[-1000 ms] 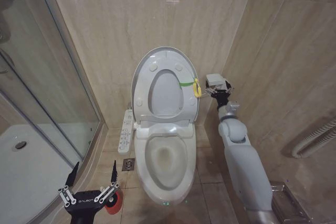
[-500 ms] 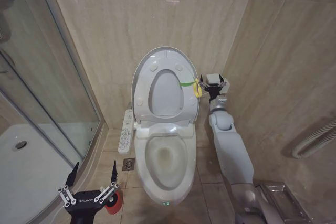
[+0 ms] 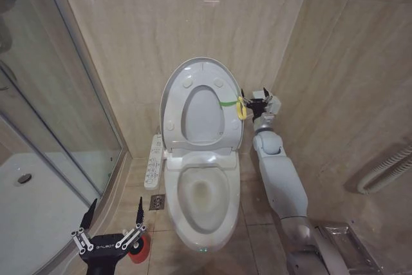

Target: Open the toilet lid, clean the toilet bowl with a toilet brush, close the toilet lid, and flush.

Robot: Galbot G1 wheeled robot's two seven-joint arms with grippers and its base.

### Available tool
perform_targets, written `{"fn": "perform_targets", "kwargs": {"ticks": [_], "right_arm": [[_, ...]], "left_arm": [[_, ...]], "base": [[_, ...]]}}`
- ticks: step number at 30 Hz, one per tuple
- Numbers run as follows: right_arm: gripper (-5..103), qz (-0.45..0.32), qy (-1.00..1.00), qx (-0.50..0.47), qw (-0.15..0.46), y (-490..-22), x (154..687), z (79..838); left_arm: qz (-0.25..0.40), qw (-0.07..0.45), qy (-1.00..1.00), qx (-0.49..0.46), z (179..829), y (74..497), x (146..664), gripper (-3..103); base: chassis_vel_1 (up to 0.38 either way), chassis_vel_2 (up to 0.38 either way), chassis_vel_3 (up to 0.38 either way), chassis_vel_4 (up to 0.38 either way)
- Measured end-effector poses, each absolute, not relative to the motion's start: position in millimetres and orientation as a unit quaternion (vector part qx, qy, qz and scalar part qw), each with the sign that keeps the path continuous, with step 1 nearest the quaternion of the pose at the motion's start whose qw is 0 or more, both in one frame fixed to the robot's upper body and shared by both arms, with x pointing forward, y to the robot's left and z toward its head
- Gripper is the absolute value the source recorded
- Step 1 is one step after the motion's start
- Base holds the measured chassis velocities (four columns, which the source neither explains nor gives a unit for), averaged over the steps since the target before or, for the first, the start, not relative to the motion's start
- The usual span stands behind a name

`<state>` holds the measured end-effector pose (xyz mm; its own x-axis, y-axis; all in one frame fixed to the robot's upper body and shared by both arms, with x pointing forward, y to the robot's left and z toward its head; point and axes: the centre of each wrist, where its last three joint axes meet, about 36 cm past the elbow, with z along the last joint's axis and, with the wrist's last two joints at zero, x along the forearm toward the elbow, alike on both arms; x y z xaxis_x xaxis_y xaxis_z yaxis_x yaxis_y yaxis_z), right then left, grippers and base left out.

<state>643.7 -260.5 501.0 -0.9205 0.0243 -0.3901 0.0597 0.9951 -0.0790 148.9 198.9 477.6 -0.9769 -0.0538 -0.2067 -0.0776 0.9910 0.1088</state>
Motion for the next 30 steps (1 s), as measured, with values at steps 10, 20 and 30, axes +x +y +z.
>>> {"fn": "perform_targets", "kwargs": {"ticks": [10,20,30], "right_arm": [[100,-0.032,0.979,-0.024,0.2,-261,615,512],[100,-0.044,0.982,-0.05,0.175,-292,493,515],[100,-0.026,0.991,-0.032,0.125,-283,412,524]], "left_arm": [[0.058,0.102,0.993,-0.033,478,199,149,100],[0.058,0.102,0.992,-0.033,478,199,149,100],[0.058,0.102,0.993,-0.033,478,199,149,100]], "base": [[0.011,0.017,0.003,0.003],[0.0,0.0,0.0,0.0],[0.0,0.0,0.0,0.0]]}}
